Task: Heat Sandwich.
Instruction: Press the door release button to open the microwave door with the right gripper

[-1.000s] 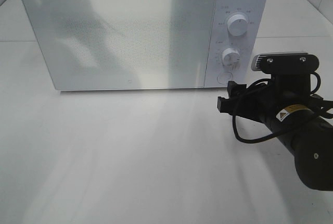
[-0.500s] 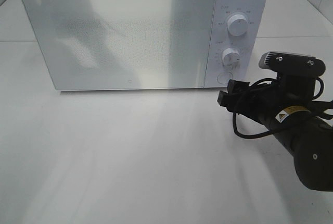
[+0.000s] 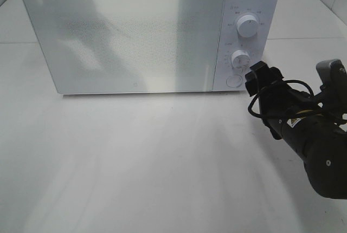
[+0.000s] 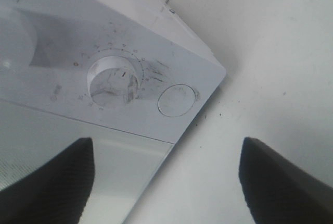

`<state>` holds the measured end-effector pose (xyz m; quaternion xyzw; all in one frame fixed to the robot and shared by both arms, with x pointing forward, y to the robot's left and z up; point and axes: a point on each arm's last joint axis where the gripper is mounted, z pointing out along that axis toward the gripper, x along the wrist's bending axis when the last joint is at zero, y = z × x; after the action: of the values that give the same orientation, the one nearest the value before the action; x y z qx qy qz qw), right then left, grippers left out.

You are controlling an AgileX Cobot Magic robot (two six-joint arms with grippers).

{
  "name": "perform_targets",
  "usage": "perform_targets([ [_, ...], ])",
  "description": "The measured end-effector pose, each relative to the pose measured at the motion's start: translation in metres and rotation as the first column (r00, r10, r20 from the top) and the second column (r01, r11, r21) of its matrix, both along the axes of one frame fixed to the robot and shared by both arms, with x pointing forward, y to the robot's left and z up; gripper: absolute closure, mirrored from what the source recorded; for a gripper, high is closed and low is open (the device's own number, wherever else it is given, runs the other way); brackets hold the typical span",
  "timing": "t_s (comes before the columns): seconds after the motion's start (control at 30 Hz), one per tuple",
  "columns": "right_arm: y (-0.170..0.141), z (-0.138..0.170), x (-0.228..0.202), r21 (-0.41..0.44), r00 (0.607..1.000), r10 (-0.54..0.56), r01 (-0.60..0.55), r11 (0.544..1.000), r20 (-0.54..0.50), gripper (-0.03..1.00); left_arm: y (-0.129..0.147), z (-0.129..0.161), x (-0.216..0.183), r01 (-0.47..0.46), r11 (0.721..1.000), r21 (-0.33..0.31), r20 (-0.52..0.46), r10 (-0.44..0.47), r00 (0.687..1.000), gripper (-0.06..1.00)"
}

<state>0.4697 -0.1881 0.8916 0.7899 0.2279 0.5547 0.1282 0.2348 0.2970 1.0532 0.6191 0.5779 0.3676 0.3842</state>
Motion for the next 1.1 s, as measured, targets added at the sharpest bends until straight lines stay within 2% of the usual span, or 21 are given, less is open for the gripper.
perform_targets([
  [0.03, 0.0000, 0.0000, 0.0000, 0.000, 1.000, 0.000, 0.000, 1.000, 0.000, 0.22, 0.0000, 0.0000, 0.0000, 0.000, 1.000, 0.000, 0.000, 0.000, 1.000, -0.05],
  [0.13, 0.0000, 0.0000, 0.0000, 0.168, 0.998, -0.063, 0.064, 0.984, -0.014, 0.22, 0.0000, 0.0000, 0.0000, 0.000, 1.000, 0.000, 0.000, 0.000, 1.000, -0.05],
  [0.17, 0.0000, 0.0000, 0.0000, 0.244, 0.996, -0.090, 0.094, 0.965, -0.025, 0.22, 0.0000, 0.0000, 0.0000, 0.000, 1.000, 0.000, 0.000, 0.000, 1.000, -0.05],
  [0.2, 0.0000, 0.0000, 0.0000, 0.244, 0.996, -0.090, 0.094, 0.965, -0.025, 0.22, 0.0000, 0.0000, 0.0000, 0.000, 1.000, 0.000, 0.000, 0.000, 1.000, -0.05],
  [0.33, 0.0000, 0.0000, 0.0000, 0.369, 0.990, -0.135, 0.143, 0.919, -0.047, 0.26, 0.0000, 0.0000, 0.0000, 0.000, 1.000, 0.000, 0.000, 0.000, 1.000, -0.05],
  [0.43, 0.0000, 0.0000, 0.0000, 0.398, 0.988, -0.146, 0.155, 0.904, -0.053, 0.31, 0.0000, 0.0000, 0.0000, 0.000, 1.000, 0.000, 0.000, 0.000, 1.000, -0.05],
  [0.47, 0.0000, 0.0000, 0.0000, 0.417, 0.987, -0.153, 0.163, 0.894, -0.057, 0.38, 0.0000, 0.0000, 0.0000, 0.000, 1.000, 0.000, 0.000, 0.000, 1.000, -0.05],
  [0.5, 0.0000, 0.0000, 0.0000, 0.417, 0.987, -0.153, 0.163, 0.894, -0.057, 0.38, 0.0000, 0.0000, 0.0000, 0.000, 1.000, 0.000, 0.000, 0.000, 1.000, -0.05],
  [0.57, 0.0000, 0.0000, 0.0000, 0.428, 0.986, -0.157, 0.167, 0.888, -0.060, 0.47, 0.0000, 0.0000, 0.0000, 0.000, 1.000, 0.000, 0.000, 0.000, 1.000, -0.05],
  [0.6, 0.0000, 0.0000, 0.0000, 0.437, 0.985, -0.160, 0.171, 0.883, -0.062, 0.59, 0.0000, 0.0000, 0.0000, 0.000, 1.000, 0.000, 0.000, 0.000, 1.000, -0.05],
  [0.63, 0.0000, 0.0000, 0.0000, 0.438, 0.985, -0.160, 0.171, 0.883, -0.062, 0.65, 0.0000, 0.0000, 0.0000, 0.000, 1.000, 0.000, 0.000, 0.000, 1.000, -0.05],
  [0.67, 0.0000, 0.0000, 0.0000, 0.438, 0.985, -0.160, 0.171, 0.883, -0.062, 0.65, 0.0000, 0.0000, 0.0000, 0.000, 1.000, 0.000, 0.000, 0.000, 1.000, -0.05],
  [0.7, 0.0000, 0.0000, 0.0000, 0.438, 0.985, -0.160, 0.171, 0.883, -0.062, 0.72, 0.0000, 0.0000, 0.0000, 0.000, 1.000, 0.000, 0.000, 0.000, 1.000, -0.05],
  [0.73, 0.0000, -0.0001, 0.0000, 0.438, 0.985, -0.160, 0.171, 0.883, -0.063, 0.83, 0.0000, 0.0000, 0.0000, 0.000, 1.000, 0.000, 0.000, 0.000, 1.000, -0.05],
  [0.77, 0.0001, -0.0004, -0.0002, 0.438, 0.985, -0.160, 0.173, 0.882, -0.067, 0.88, 0.0000, 0.0000, 0.0000, 0.000, 1.000, 0.000, 0.000, 0.000, 1.000, -0.05],
  [0.9, 0.0002, -0.0017, -0.0007, 0.435, 0.984, -0.158, 0.178, 0.883, -0.082, 0.95, 0.0000, 0.0000, 0.0000, 0.000, 1.000, 0.000, 0.000, 0.000, 1.000, -0.05],
  [1.1, 0.0009, -0.0030, -0.0013, 0.435, 0.984, -0.151, 0.179, 0.882, -0.099, 0.95, 0.0000, 0.0000, 0.0000, 0.000, 1.000, 0.000, 0.000, 0.000, 1.000, -0.05],
])
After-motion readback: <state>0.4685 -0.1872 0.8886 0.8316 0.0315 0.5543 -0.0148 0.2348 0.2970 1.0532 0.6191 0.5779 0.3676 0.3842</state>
